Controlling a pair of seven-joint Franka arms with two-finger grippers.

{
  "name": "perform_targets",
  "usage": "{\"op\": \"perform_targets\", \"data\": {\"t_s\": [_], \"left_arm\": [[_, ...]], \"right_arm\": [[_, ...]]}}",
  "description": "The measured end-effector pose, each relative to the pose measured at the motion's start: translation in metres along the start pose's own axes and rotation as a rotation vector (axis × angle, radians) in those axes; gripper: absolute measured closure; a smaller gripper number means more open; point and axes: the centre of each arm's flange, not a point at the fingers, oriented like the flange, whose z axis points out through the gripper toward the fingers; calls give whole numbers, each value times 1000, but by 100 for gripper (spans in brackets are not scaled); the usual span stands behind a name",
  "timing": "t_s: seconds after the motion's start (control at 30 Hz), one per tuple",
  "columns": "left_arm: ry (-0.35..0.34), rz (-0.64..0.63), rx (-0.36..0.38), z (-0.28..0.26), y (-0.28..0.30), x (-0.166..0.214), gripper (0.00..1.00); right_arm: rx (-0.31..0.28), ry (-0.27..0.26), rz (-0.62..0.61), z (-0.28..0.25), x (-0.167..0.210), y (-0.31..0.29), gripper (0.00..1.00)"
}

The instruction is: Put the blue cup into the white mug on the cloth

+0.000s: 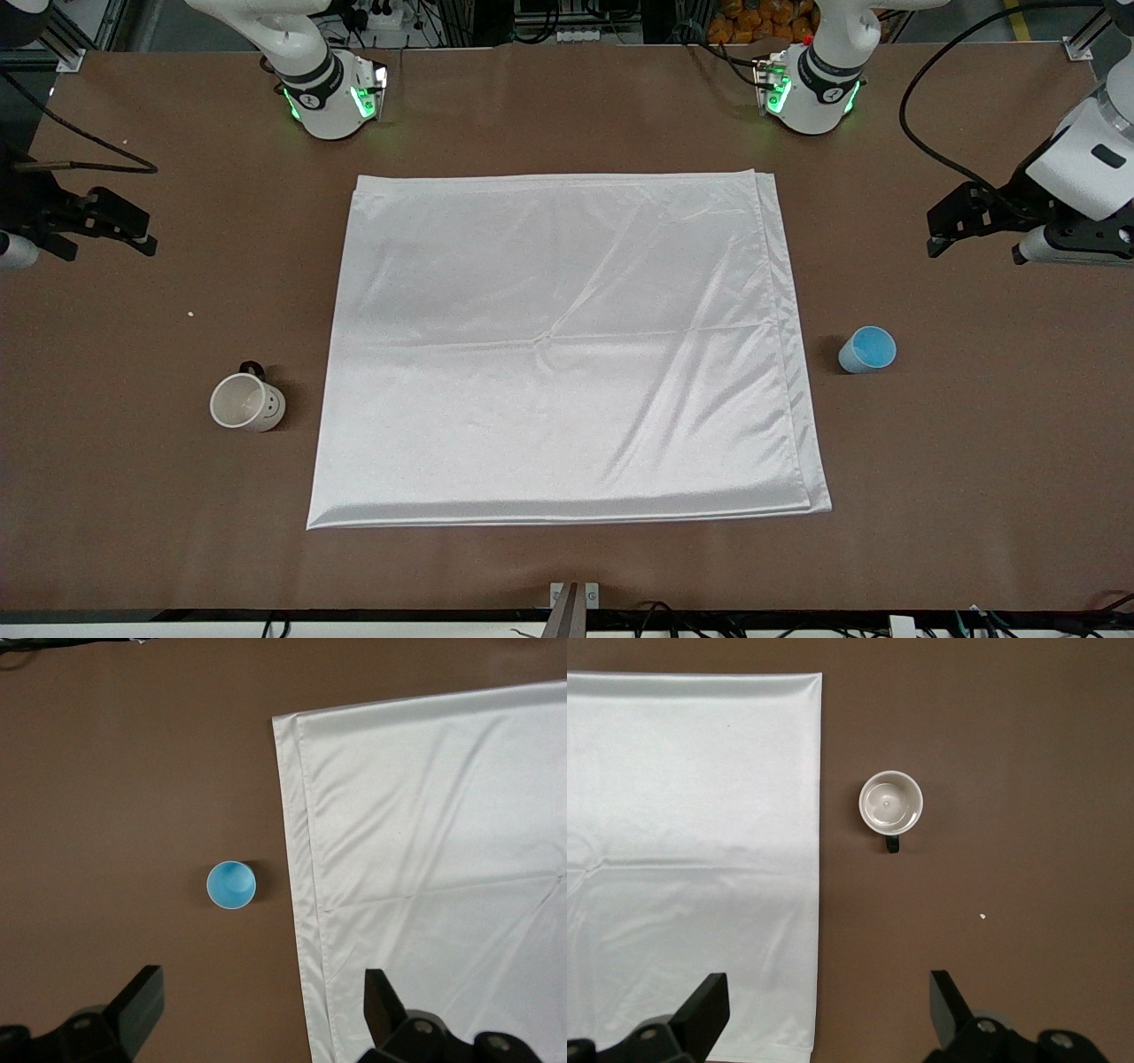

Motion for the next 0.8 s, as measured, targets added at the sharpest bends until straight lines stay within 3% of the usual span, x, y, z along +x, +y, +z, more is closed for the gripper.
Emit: {"op": "perform_targets", "data": {"t_s": [0.47,0.8], "left_arm": [[0,0,0,1,0,1,0],[-1,-1,0,4,0,2,0]], "right_arm": [[0,-13,3,1,-1,1,0],[3,-63,27,40,-1,15,0]]}}
